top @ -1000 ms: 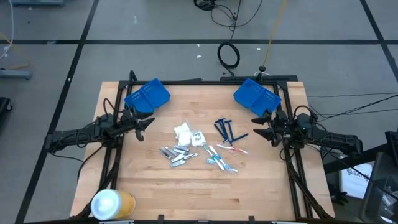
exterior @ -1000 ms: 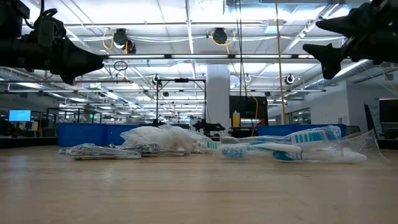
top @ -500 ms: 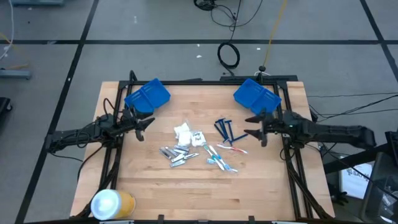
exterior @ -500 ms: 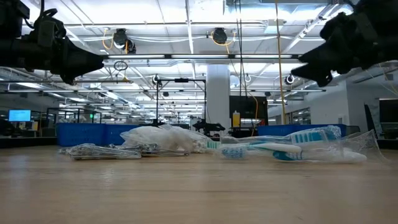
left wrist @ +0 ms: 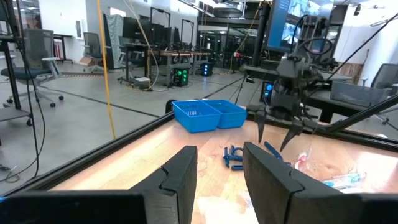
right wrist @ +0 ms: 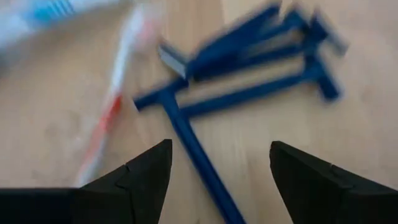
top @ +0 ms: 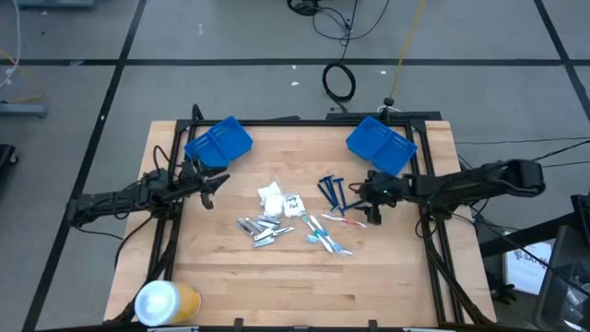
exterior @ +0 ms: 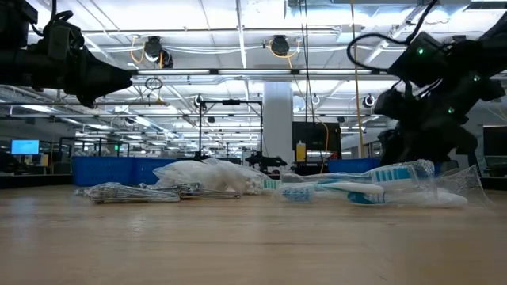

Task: Pick & Place Travel size toiletries
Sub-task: Put the blue razor into the right blue basket

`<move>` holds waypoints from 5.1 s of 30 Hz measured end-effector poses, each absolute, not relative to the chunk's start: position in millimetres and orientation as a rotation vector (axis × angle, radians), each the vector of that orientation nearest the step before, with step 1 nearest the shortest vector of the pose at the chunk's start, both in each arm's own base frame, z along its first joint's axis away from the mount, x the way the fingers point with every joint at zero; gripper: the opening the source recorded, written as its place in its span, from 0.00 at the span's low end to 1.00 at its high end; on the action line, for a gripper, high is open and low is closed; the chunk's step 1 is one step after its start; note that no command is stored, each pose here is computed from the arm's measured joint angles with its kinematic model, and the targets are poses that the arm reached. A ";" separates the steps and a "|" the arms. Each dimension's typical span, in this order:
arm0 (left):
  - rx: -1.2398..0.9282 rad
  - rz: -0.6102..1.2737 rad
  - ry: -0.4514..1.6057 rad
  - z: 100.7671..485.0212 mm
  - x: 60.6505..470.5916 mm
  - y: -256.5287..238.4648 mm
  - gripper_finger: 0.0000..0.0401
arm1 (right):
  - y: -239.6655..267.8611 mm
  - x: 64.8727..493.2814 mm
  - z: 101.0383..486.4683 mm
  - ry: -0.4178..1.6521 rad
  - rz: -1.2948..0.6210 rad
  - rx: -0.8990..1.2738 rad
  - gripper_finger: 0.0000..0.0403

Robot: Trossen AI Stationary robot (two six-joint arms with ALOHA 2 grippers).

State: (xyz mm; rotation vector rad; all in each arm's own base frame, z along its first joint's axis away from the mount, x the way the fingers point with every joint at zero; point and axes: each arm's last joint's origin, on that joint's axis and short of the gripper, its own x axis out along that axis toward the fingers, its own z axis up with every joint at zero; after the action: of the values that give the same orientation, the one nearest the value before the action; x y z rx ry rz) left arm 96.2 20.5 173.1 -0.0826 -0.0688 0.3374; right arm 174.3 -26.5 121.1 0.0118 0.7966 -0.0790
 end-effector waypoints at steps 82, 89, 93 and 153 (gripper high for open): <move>-0.083 0.337 -0.069 173.1 96.2 20.4 0.32 | -55.4 106.0 139.6 0.232 -1.404 0.256 0.09; -0.083 0.337 -0.069 173.1 96.2 20.4 0.32 | -57.0 104.5 135.2 0.182 -1.419 0.291 0.10; -0.083 0.337 -0.069 173.1 96.2 20.4 0.32 | -59.3 101.2 125.4 0.094 -1.433 0.324 0.10; -0.083 0.337 -0.069 173.1 96.2 20.4 0.32 | -63.4 114.2 153.2 -0.005 -1.231 0.193 0.54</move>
State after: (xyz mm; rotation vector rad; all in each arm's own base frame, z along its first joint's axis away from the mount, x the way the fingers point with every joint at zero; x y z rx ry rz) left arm 96.2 20.4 173.1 -0.0826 -0.0690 0.3373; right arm 114.2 -63.4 153.2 0.1927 -0.0054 -1.2305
